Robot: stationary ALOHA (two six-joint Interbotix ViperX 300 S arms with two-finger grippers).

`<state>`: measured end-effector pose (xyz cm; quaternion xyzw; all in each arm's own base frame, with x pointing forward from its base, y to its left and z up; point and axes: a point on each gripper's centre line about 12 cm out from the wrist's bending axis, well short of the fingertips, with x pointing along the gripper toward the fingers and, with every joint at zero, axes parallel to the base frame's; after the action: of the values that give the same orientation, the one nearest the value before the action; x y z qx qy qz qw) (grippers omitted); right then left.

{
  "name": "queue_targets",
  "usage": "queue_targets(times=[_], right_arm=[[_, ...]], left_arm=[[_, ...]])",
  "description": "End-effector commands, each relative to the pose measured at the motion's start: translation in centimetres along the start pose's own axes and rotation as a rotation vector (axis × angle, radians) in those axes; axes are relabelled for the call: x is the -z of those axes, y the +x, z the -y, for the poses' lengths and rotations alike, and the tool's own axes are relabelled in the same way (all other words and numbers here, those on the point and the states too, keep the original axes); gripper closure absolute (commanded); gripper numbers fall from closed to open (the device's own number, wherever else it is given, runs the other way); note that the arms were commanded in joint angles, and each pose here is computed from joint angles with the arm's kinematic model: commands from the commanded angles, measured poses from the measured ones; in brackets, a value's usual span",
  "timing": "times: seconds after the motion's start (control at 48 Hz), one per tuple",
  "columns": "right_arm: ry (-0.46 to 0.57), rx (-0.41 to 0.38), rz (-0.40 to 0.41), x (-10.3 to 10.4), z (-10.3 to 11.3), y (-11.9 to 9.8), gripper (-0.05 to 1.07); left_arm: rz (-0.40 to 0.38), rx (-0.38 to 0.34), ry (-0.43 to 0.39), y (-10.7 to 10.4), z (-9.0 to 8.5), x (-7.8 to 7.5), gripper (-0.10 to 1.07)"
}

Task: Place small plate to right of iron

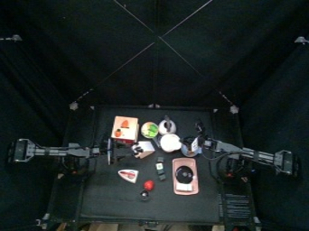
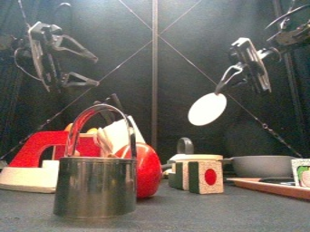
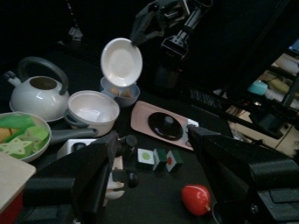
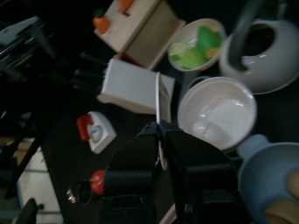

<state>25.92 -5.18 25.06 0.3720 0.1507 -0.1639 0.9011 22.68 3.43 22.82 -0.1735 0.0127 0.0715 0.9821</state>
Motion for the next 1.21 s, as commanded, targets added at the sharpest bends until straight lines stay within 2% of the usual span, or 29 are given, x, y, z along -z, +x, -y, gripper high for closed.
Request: queue_targets(times=[0.0, 0.104, 0.25, 0.5, 0.646, 0.833, 1.188], right_arm=[[-0.031, -0.106, -0.022, 1.1, -2.3, 0.7, 0.56], [-0.035, -0.151, -0.075, 2.9, -3.5, 1.7, 0.56], [-0.019, -0.157, -0.115, 4.2, -4.0, 3.5, 0.56], [-0.023, -0.154, -0.145, 5.4, -4.5, 7.8, 0.56], [-0.03, -0.153, -0.144, 5.4, -4.9, 10.4, 0.56], [-0.046, -0.137, -0.17, 6.1, -5.3, 13.3, 0.56], [-0.027, -0.099, -0.202, 7.4, -4.4, 15.5, 0.54]], left_arm=[[0.027, 0.01, 0.006, -0.3, 0.2, -0.6, 0.01], [0.029, 0.018, 0.007, -0.6, 0.3, -0.5, 0.01], [0.027, 0.02, 0.011, -0.7, 0.3, -0.4, 0.01], [-0.011, 0.041, 0.064, -0.8, 0.6, 0.3, 0.01], [-0.03, 0.064, 0.1, -0.8, 0.9, 0.5, 0.01], [-0.037, 0.076, 0.104, -0.8, 1.1, 0.7, 0.01], [-0.053, 0.055, 0.082, -0.8, 0.9, 0.8, 0.01]])
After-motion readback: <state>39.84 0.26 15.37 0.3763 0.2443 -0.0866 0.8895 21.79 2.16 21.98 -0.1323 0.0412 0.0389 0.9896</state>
